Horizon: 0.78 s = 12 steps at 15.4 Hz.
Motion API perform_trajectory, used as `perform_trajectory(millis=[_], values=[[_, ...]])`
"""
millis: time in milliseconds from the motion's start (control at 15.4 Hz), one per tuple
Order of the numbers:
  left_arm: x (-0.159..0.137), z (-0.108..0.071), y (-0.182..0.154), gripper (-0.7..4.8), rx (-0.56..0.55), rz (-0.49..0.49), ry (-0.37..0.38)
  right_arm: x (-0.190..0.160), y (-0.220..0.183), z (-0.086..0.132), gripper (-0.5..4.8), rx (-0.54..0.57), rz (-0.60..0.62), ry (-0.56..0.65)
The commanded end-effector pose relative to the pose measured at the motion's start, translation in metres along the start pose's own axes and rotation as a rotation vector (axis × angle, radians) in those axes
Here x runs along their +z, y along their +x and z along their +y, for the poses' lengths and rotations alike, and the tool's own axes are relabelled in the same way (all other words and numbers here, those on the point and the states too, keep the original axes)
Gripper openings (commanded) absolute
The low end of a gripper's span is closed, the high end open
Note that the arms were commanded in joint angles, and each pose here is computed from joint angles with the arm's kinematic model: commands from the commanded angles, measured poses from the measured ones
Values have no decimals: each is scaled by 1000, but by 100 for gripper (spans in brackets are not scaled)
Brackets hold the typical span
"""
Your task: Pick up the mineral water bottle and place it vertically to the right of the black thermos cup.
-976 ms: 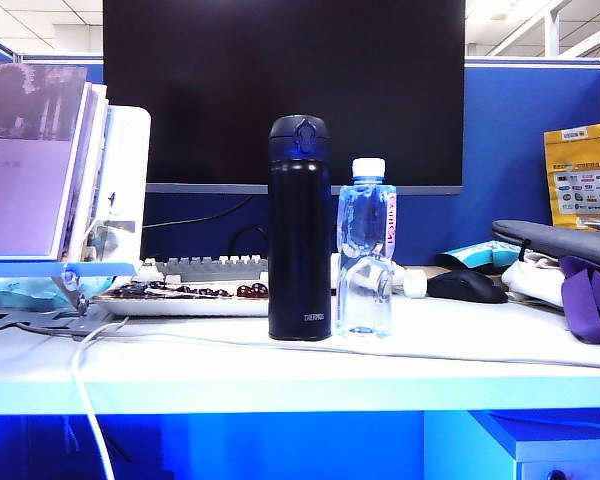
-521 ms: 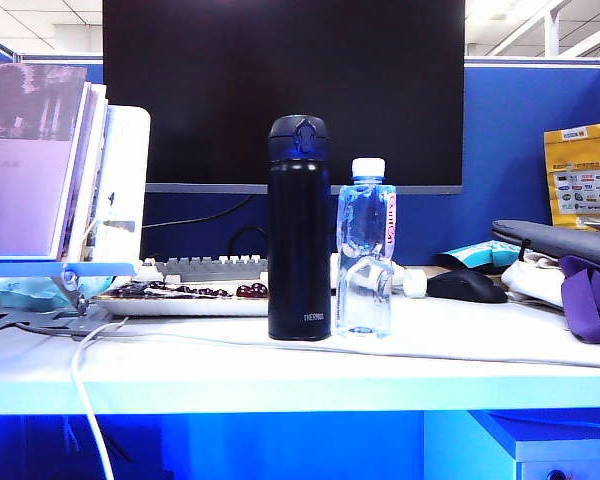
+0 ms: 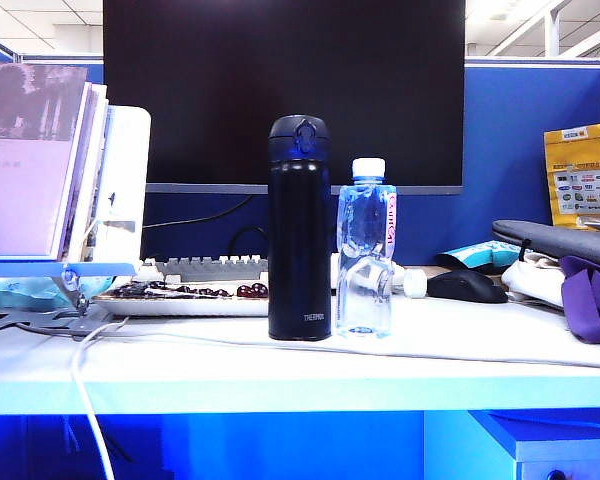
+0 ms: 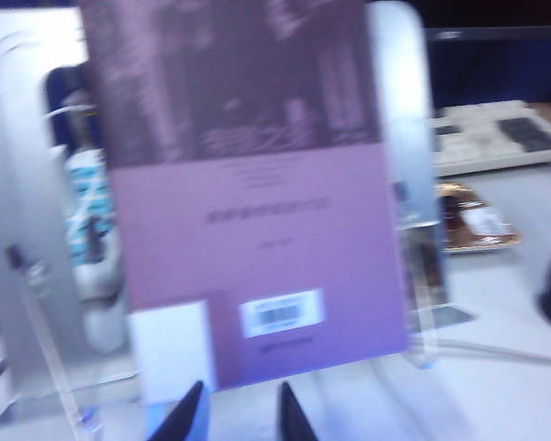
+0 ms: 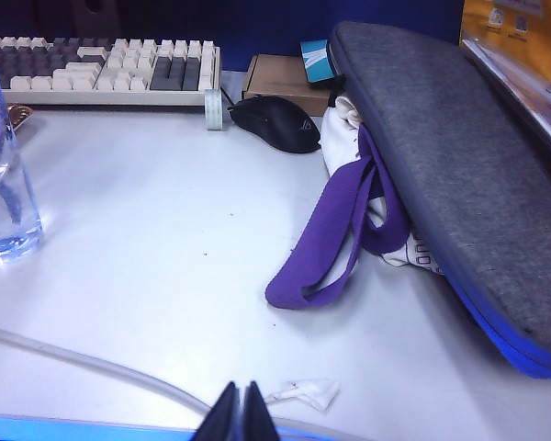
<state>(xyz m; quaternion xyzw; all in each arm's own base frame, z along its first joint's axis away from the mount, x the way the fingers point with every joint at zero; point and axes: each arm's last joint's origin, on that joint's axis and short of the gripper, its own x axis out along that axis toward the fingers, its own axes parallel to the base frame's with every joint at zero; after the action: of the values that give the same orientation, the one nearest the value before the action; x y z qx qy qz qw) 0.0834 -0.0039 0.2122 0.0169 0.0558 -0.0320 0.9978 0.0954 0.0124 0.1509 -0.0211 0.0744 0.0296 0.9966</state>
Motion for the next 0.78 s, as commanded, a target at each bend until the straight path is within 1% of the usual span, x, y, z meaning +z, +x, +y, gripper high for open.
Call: perform_trajectory(millis=[65, 195, 325, 391, 456, 521, 781], values=[[-16, 6, 0, 111, 73, -9, -40, -1, 0, 0, 24, -4, 5, 2], [-27, 7, 4, 111, 84, 39, -58, -1, 0, 0, 24, -4, 5, 3], [-50, 7, 10, 111, 87, 137, -63, -1, 0, 0, 24, -4, 5, 2], [-55, 7, 12, 111, 86, 153, -62, -1, 0, 0, 24, -4, 5, 3], [-60, 7, 14, 111, 90, 151, -62, -1, 0, 0, 24, -4, 4, 3], [-57, 7, 14, 111, 89, 124, -60, -1, 0, 0, 24, -3, 4, 3], [-57, 7, 14, 111, 90, 120, -60, -1, 0, 0, 24, -4, 4, 3]])
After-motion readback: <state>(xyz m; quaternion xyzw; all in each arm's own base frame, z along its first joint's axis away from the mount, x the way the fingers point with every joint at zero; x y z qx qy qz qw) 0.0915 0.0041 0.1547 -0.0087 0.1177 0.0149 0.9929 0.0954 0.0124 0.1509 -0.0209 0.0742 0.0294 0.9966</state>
